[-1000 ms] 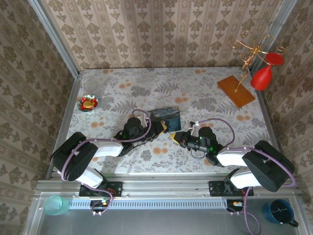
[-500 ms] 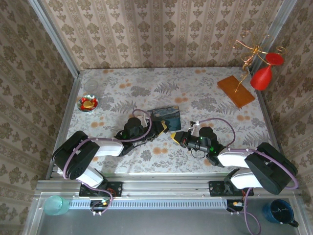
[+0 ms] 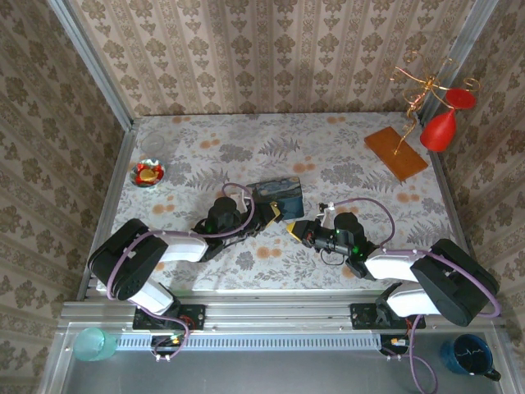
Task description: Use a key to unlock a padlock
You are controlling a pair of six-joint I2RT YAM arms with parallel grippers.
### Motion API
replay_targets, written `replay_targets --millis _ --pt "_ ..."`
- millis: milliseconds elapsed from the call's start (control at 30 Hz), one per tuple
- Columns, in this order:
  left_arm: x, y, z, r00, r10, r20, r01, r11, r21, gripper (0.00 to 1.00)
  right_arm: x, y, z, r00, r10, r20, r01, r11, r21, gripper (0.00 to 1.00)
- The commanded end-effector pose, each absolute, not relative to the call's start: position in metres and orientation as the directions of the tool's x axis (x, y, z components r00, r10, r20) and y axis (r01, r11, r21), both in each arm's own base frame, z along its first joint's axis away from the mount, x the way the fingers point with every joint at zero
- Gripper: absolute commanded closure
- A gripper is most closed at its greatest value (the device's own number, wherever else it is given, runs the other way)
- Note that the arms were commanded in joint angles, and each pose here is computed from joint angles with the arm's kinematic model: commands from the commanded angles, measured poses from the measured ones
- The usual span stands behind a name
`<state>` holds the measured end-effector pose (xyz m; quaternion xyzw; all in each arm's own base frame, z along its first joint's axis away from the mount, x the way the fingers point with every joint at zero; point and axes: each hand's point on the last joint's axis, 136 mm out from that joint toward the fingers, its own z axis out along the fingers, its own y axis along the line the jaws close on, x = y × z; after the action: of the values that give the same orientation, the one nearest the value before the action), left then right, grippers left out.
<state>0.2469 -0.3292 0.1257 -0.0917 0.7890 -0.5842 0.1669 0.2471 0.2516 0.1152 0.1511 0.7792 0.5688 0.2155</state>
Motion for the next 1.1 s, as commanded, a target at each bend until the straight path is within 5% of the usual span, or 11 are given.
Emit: replay_targets --millis 0,1067 --pt "0.247 -0.335 0.140 -0.926 -0.342 -0.161 0.077 0.246 -0.966 1.00 0.249 0.255 0.127 -0.861 0.470 -0.195 -0.061 0.285 0.957 1.00" --pt "0.237 -0.339 0.149 -0.929 -0.348 -0.124 0.076 0.148 -0.986 1.00 0.267 0.256 0.126 -0.860 0.460 -0.219 -0.112 0.249 0.962 1.00"
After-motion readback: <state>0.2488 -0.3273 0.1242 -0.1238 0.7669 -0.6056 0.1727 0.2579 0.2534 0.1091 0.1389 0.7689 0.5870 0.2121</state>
